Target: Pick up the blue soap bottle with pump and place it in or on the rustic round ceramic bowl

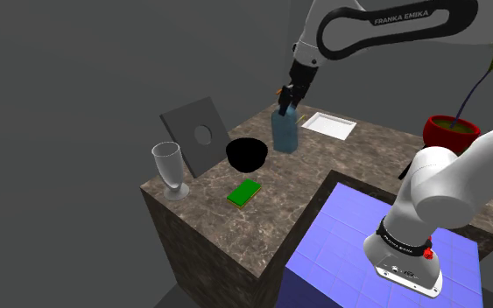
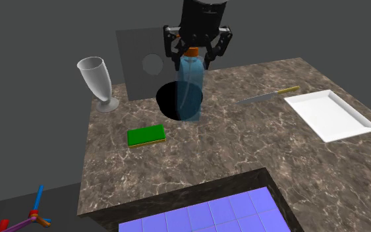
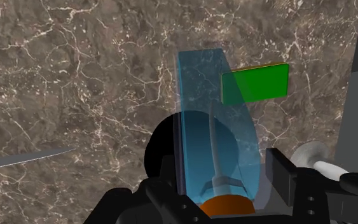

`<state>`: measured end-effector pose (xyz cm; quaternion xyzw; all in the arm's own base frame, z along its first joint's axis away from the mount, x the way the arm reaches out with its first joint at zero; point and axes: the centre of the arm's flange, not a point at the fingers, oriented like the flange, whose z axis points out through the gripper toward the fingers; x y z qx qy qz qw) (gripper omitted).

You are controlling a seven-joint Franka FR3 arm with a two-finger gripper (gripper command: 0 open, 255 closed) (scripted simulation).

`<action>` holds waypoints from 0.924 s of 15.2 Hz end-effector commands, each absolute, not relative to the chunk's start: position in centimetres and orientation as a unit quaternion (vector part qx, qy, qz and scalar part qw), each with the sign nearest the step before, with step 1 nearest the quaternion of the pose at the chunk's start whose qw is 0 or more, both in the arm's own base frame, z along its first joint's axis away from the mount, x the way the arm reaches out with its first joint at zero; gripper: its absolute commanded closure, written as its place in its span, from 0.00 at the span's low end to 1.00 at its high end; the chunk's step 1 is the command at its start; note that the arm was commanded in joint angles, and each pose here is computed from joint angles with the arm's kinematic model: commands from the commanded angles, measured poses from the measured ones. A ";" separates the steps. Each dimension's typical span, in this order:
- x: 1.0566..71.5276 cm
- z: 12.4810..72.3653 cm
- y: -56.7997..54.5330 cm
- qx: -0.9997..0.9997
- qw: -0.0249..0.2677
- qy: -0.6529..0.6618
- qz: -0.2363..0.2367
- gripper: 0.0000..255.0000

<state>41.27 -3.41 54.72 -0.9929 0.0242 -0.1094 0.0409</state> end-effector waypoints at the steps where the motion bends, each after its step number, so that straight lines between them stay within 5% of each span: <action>1: 43.7 55.2 -3.6 -0.993 0.041 0.024 -0.109 1.00; 14: 56.9 57.0 -3.9 -0.993 0.041 0.024 -0.109 1.00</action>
